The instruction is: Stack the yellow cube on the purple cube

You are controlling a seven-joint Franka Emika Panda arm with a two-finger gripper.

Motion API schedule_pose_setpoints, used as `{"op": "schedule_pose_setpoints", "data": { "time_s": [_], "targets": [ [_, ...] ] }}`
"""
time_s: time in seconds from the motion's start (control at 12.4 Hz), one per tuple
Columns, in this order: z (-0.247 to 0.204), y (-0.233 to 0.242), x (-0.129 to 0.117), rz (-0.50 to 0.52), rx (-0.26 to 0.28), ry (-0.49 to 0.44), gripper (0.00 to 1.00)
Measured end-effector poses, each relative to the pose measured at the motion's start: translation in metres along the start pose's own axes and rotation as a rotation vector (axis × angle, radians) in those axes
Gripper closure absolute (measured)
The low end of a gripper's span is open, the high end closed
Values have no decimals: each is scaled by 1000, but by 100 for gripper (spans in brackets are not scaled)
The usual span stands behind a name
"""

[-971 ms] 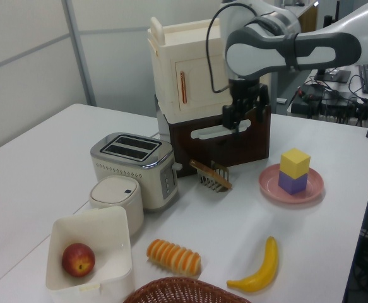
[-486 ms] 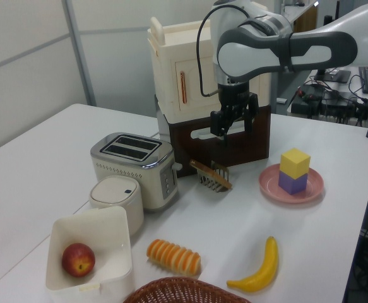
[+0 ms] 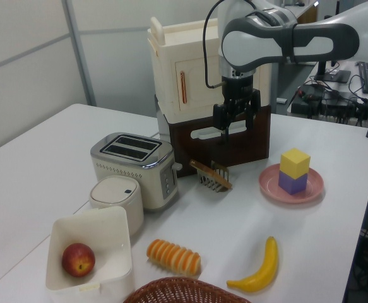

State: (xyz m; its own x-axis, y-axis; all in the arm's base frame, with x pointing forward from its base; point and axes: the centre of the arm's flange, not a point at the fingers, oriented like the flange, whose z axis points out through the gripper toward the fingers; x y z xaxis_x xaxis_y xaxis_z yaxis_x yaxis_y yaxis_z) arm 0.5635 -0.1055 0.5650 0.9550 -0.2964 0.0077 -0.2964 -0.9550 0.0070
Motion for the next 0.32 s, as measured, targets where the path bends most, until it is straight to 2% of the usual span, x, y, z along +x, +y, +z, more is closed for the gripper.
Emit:
{"op": "schedule_pose_setpoints", "data": {
  "time_s": [0.32],
  "targets": [
    [0,-3,0,-37,0,-1,0]
  ]
}}
